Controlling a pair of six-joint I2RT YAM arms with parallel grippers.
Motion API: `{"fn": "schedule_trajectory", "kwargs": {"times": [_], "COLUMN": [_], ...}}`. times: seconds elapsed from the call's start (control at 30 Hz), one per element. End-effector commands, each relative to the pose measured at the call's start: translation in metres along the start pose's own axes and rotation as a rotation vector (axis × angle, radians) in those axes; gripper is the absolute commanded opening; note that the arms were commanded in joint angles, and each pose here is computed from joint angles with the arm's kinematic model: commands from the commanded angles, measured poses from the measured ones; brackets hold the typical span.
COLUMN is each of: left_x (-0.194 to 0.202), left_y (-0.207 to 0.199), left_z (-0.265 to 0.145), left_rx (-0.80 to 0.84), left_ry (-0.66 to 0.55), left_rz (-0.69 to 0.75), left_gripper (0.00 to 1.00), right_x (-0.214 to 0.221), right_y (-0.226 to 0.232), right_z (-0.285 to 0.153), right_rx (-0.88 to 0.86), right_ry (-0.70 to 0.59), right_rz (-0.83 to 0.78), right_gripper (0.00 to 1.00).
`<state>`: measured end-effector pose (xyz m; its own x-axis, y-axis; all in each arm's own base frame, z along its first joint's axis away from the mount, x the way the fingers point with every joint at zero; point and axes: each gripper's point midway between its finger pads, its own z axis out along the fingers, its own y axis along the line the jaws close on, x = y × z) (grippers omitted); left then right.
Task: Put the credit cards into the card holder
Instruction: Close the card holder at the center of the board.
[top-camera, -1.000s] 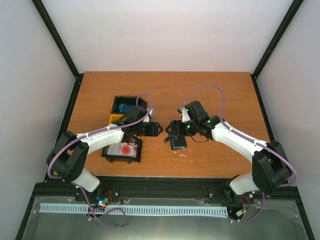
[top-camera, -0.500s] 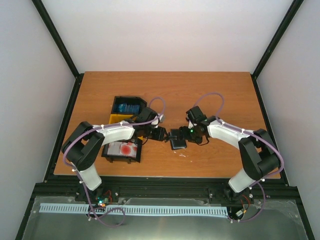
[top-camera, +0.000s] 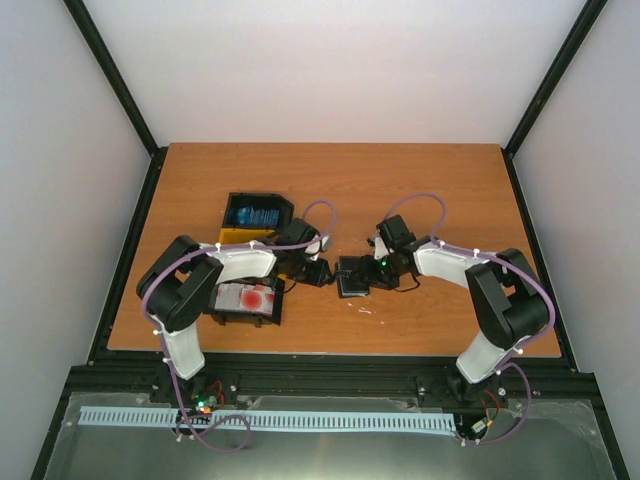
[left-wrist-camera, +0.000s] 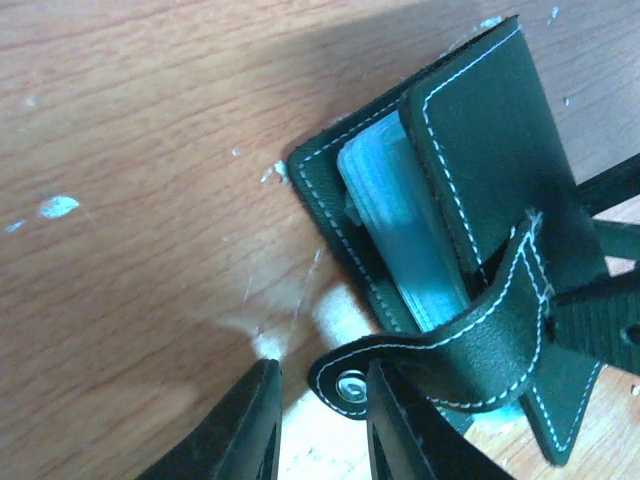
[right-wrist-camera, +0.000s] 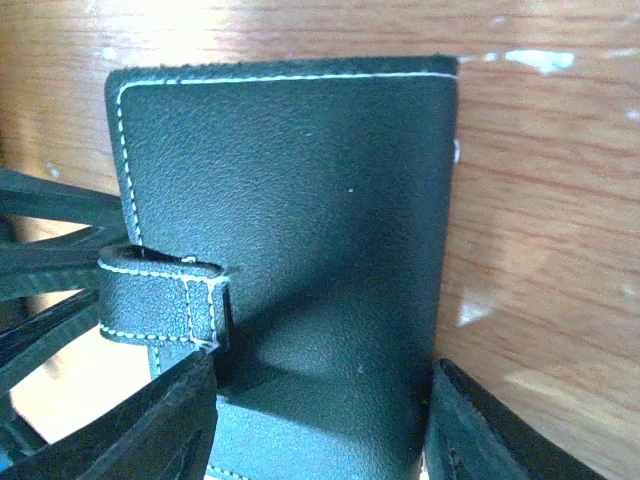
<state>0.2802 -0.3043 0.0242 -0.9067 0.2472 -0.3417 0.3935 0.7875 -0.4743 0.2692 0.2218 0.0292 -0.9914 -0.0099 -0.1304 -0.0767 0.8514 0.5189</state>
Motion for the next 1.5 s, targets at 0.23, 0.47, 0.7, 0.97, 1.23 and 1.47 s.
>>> {"fn": "schedule_trajectory", "kwargs": {"times": [0.23, 0.47, 0.7, 0.97, 1.23, 1.47], "left_x": [0.028, 0.035, 0.012, 0.001, 0.016, 0.008], "left_y": [0.020, 0.030, 0.043, -0.012, -0.030, -0.004], "left_z": [0.025, 0.027, -0.011, -0.042, -0.032, -0.019], "left_rx": [-0.087, -0.130, -0.267, -0.020, 0.132, 0.075], "left_ry": [0.128, 0.141, 0.029, -0.036, 0.042, 0.028], "left_rz": [0.016, -0.002, -0.061, 0.019, -0.052, -0.238], "left_gripper": [0.20, 0.19, 0.32, 0.48, 0.60, 0.61], "right_x": [0.006, 0.003, -0.003, -0.008, -0.005, 0.005], "right_y": [0.016, 0.017, -0.002, 0.005, 0.003, 0.003], "right_z": [0.017, 0.023, 0.015, 0.010, 0.020, 0.028], "right_rx": [-0.213, -0.253, -0.105, -0.112, -0.003, -0.021], "right_ry": [0.033, 0.013, -0.026, -0.024, 0.005, 0.024], "right_rz": [0.006, 0.027, 0.015, 0.014, 0.011, 0.016], "right_gripper": [0.57, 0.44, 0.24, 0.45, 0.41, 0.41]}}
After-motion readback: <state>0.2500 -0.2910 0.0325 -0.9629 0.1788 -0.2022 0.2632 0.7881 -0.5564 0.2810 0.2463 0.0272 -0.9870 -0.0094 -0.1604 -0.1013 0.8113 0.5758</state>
